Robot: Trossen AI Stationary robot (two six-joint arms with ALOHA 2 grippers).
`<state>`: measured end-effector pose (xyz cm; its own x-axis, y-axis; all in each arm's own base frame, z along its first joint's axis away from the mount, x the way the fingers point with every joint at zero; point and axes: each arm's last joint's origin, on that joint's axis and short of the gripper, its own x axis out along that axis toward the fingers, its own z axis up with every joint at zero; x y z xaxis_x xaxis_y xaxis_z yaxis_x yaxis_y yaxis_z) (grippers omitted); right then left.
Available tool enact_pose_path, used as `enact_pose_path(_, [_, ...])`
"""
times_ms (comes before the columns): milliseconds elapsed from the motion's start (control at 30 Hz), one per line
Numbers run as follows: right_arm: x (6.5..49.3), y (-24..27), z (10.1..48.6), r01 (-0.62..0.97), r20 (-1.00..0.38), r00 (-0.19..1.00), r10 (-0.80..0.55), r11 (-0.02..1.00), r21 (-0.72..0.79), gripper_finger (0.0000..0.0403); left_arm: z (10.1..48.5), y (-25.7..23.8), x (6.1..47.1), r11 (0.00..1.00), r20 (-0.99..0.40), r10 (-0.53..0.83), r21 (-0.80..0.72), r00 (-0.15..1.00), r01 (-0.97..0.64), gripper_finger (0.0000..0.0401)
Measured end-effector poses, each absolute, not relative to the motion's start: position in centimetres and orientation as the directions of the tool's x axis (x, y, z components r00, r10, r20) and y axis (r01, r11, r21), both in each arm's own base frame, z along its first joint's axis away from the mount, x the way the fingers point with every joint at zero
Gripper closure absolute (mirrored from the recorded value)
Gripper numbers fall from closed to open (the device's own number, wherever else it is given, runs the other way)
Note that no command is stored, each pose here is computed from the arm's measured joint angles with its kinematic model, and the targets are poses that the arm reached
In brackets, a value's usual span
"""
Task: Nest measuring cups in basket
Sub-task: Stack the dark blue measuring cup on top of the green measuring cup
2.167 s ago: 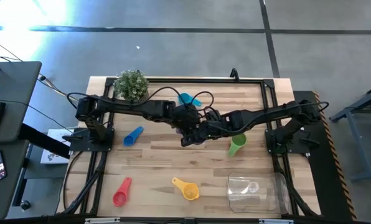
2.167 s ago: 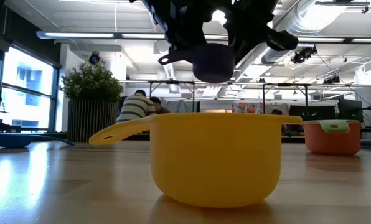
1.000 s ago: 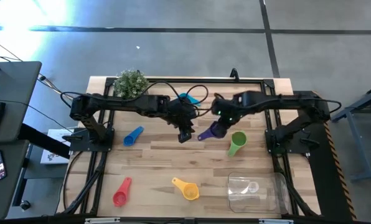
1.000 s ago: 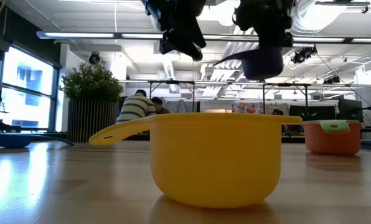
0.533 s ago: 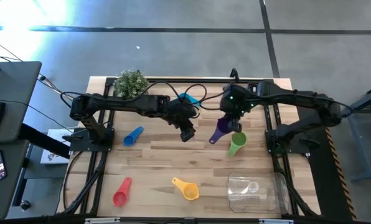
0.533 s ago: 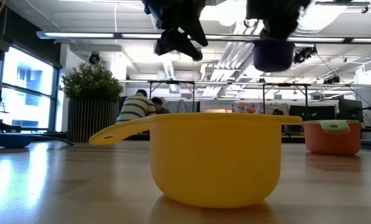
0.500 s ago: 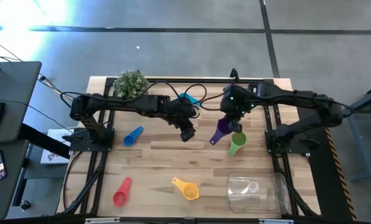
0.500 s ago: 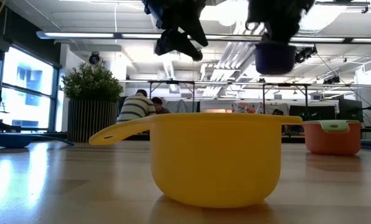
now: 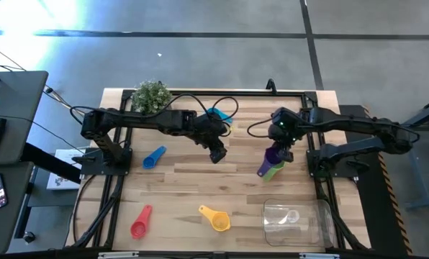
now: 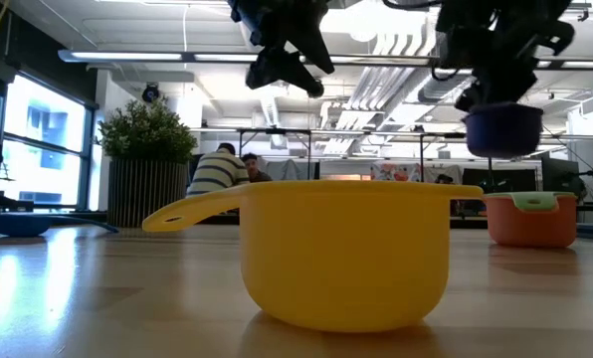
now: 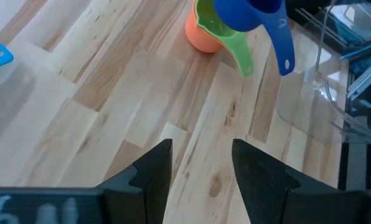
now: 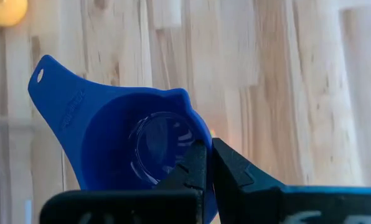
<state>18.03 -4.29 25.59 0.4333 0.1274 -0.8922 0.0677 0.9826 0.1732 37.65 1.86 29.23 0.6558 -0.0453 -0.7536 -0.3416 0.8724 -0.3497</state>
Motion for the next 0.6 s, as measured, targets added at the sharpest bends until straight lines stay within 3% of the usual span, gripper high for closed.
enact_pose_path(333, [16.8, -4.0, 22.4, 0.081, -0.915, 0.377, 0.143, 0.979, 0.186, 0.0403, 29.8, 1.9, 38.2, 0.859, -0.697, -0.042, -0.391, 0.716, -0.330, 0.0243])
enact_pose_path(600, [16.9, -4.2, 22.5, 0.095, -0.923, 0.375, 0.088, 0.987, 0.133, 0.0403, 30.2, 1.9, 38.6, 0.860, -0.652, -0.040, -0.408, 0.757, -0.306, 0.0243])
